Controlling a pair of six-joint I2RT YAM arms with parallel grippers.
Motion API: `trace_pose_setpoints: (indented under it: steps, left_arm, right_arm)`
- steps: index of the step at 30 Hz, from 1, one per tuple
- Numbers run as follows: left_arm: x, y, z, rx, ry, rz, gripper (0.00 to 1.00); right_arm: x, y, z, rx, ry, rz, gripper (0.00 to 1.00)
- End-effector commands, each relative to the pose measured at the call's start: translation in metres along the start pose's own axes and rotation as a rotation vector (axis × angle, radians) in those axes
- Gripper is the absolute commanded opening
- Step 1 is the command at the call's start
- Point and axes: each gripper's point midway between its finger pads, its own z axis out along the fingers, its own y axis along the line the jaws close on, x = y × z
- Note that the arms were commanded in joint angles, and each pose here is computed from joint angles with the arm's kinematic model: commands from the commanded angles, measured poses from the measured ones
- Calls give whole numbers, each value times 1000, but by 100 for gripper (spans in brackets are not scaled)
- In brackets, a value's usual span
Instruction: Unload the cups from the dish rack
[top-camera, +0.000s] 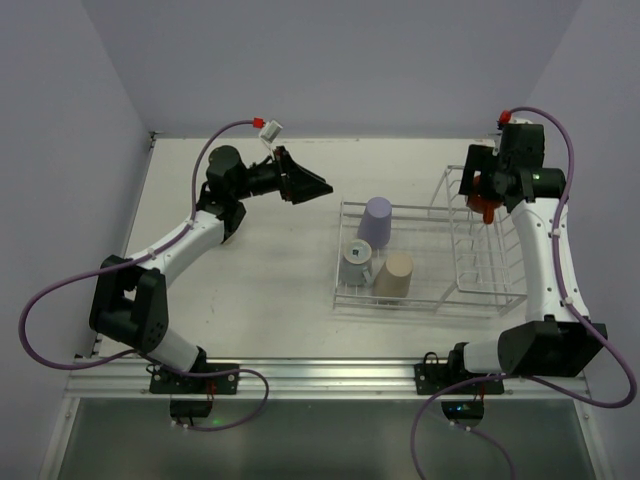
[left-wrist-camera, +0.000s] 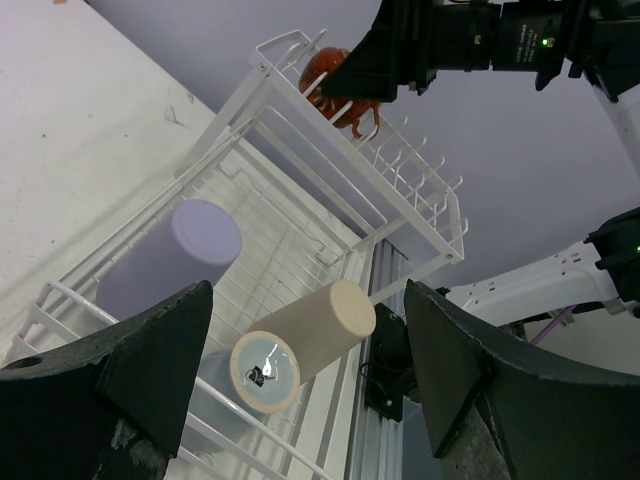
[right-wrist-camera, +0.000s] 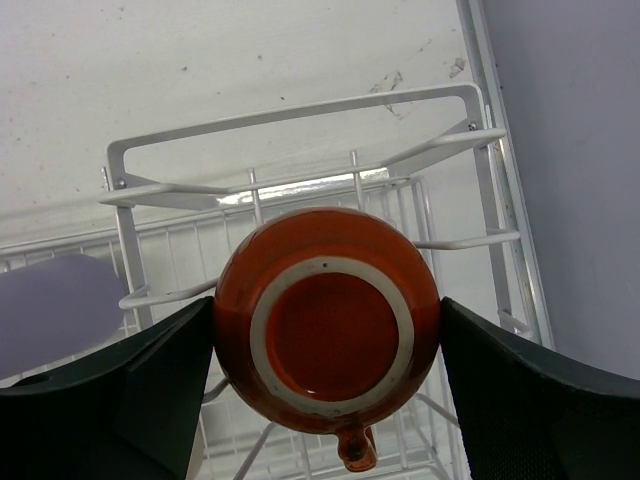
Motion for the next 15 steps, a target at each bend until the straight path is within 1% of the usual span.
trace_pose_setpoints:
  steps: [1,2,3,4,5,7,8,9,13,15]
  left_arm:
    - [-3,-6,4,27,-3,29,81]
    - [-3,-6,4,27,-3,32,81]
    - [-3,-6,4,28,-2,32,81]
    - [-3,-6,3,26,-4,32,81]
    - [-3,-6,4,27,-3,32,81]
    - [-3,-4,4,25,-3,31,81]
    - [-1,-3,4,24,0,28,81]
    - [-1,-3,5,24,2,25,81]
    - [1,-2,5,24,4,24,81]
    - [1,-3,6,26,4,26,82]
  right_arm:
    - [-3,8,-4,-53,-6,-7,50]
    - [-5,10,-5,-59,-13,-9,63]
    - [-6,11,-6,-68,-20,-8,69]
    - [-9,11,-8,-71,-33,-1,72]
    - [-11,11,-11,-72,-47,2,78]
    - [-15,11,-15,-77,-60,6,87]
    - [-16,12,-18,-85,-64,8,94]
    - [-18,12,-21,-86,-71,10,98]
    - [-20,12,-32,-96,-74,24,99]
    - [-24,12,-40,-103,-98,27,99]
